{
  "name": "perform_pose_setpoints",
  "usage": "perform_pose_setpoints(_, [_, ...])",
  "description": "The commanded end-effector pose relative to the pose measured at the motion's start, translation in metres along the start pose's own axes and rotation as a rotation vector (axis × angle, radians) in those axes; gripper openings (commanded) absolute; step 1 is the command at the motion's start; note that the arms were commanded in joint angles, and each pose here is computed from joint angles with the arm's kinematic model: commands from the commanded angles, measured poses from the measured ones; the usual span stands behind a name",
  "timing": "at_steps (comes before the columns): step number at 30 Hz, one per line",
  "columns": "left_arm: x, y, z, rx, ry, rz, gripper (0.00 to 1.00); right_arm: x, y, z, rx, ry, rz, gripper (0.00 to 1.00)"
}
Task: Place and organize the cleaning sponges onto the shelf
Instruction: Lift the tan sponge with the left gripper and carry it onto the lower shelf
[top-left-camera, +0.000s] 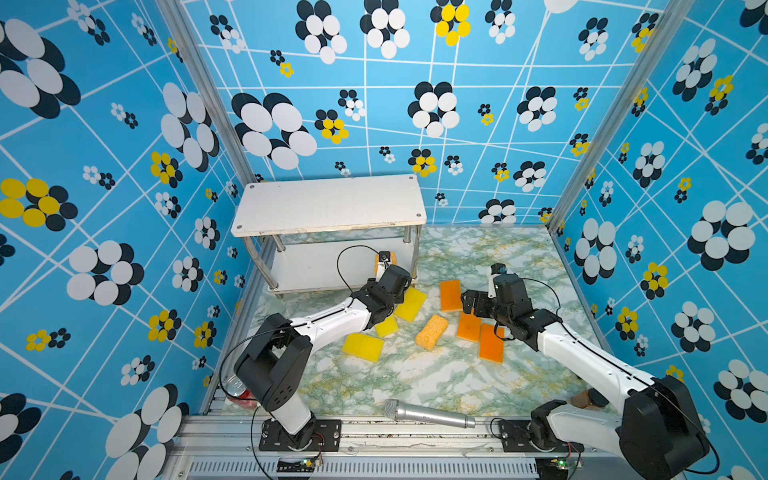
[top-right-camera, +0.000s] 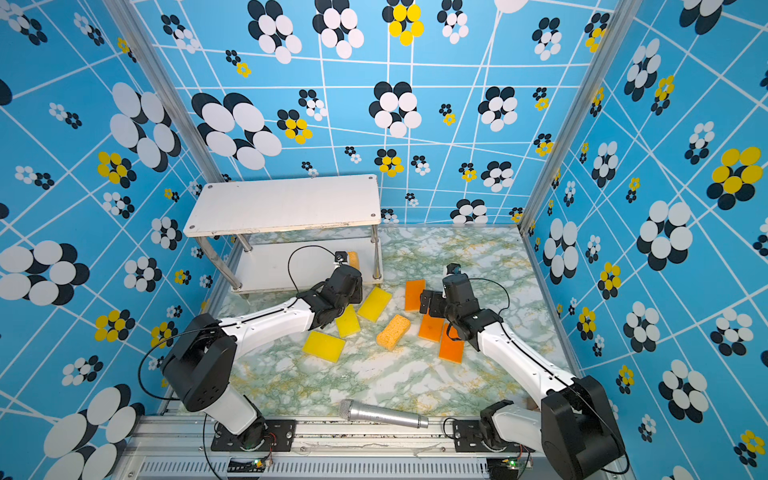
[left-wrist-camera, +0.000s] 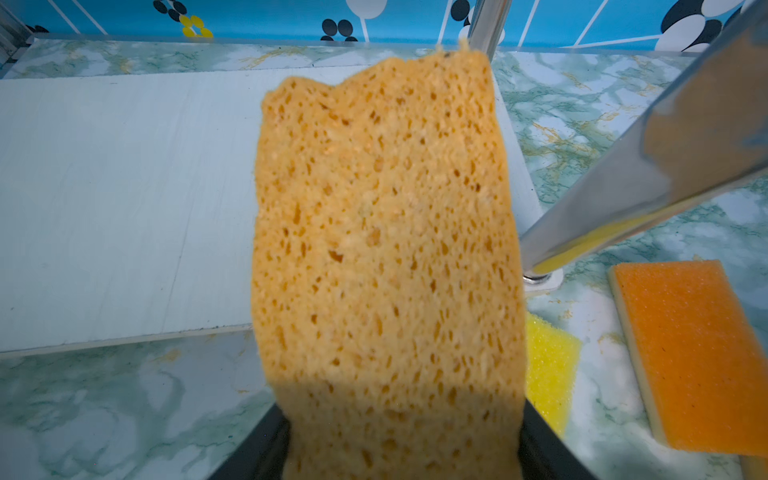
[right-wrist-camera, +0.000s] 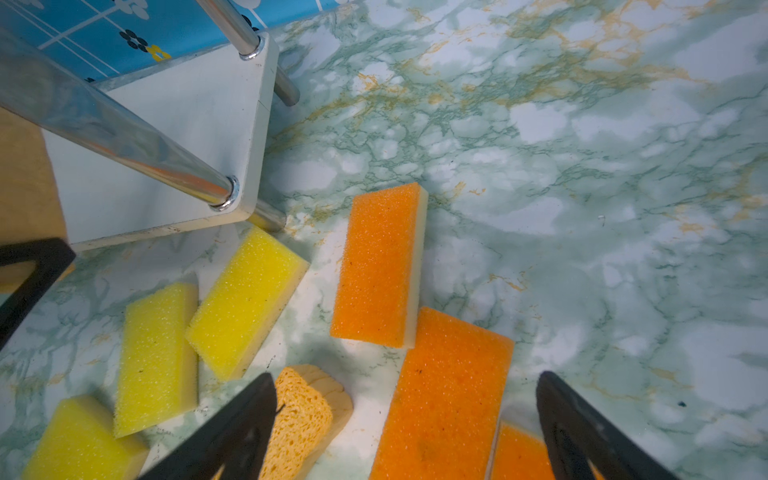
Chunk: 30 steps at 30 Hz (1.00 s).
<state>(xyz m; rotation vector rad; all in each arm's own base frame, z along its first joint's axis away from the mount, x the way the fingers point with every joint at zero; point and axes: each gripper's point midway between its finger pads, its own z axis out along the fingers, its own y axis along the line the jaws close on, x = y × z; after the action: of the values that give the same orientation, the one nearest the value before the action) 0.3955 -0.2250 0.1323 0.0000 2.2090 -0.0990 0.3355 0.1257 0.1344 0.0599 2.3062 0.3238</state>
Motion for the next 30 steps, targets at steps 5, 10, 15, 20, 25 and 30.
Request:
perform_pose_setpoints(5, [-0.020, -0.011, 0.018, 0.021, -0.025, -0.019, 0.42, 0.005, -0.003, -0.002, 0.020, 0.009, 0.002, 0.99])
perform_pose_setpoints(10, [-0.020, -0.019, 0.026, 0.049, -0.010, 0.003, 0.42, 0.009, -0.005, -0.003, 0.025, 0.013, -0.004, 0.99])
perform_pose_setpoints(15, [-0.018, -0.018, 0.033, 0.048, 0.026, 0.011, 0.42, 0.011, -0.007, -0.004, 0.025, 0.008, -0.006, 0.99])
perform_pose_setpoints(20, [-0.023, -0.016, 0.036, 0.036, 0.008, 0.016, 0.42, 0.012, -0.008, -0.006, 0.023, 0.002, -0.004, 0.99])
perform_pose_setpoints(25, [-0.016, -0.013, 0.041, 0.019, 0.015, 0.020, 0.42, 0.014, -0.011, -0.008, 0.034, -0.003, -0.010, 0.99])
perform_pose_setpoints(30, [-0.013, -0.010, 0.044, 0.009, 0.013, 0.023, 0.42, 0.018, -0.013, -0.007, 0.040, 0.004, -0.014, 0.99])
